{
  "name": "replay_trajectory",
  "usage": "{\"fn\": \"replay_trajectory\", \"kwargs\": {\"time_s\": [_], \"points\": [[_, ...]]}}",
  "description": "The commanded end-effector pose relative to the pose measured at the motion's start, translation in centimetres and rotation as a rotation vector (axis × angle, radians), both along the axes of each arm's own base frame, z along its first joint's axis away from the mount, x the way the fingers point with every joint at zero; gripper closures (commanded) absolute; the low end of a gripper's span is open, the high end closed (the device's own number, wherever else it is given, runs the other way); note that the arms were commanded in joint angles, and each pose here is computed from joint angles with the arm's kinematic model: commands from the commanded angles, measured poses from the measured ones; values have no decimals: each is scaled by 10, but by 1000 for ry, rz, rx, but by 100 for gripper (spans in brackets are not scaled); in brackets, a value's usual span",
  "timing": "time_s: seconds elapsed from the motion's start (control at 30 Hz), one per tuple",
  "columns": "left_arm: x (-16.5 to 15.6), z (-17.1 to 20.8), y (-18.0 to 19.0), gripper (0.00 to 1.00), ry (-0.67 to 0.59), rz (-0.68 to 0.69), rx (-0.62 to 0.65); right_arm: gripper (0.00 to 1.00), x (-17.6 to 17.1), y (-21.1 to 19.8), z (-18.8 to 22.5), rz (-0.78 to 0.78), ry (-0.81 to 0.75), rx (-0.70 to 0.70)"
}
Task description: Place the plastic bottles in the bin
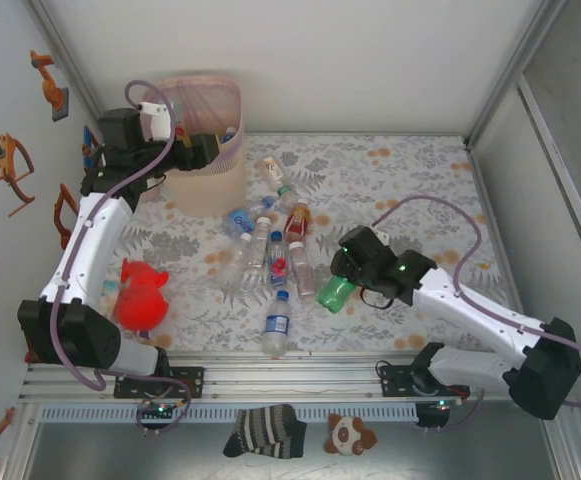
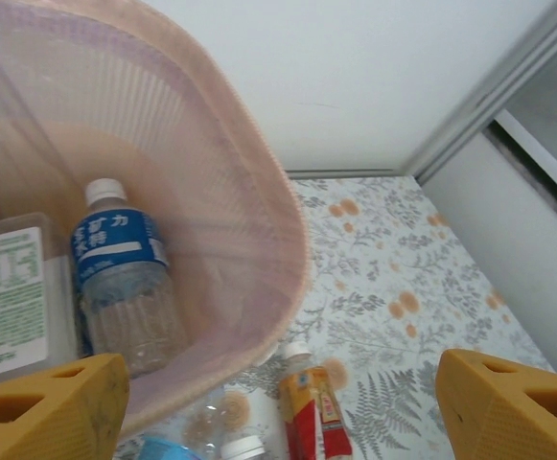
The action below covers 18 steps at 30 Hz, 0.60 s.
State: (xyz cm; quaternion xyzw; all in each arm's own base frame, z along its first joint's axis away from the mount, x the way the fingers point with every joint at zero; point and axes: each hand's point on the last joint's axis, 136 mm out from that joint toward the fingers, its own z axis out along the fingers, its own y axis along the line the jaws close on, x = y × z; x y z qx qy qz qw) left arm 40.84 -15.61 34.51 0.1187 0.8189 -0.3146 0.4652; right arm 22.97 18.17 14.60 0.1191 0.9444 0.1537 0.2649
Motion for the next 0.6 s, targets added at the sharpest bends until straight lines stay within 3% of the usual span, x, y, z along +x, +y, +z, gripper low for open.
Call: {"fn": "replay_trajectory", "kwargs": {"time_s": [0.0, 0.2, 0.57], "points": [[-19, 22, -18, 17, -77, -101, -44, 45, 21, -12, 42, 52, -184, -108], [-40, 38, -42, 16, -150, -240, -94, 46, 42, -3, 110, 180, -428, -167], [-94, 53, -88, 16, -302, -510, -138, 48, 47, 37, 216, 436, -793, -120]]}}
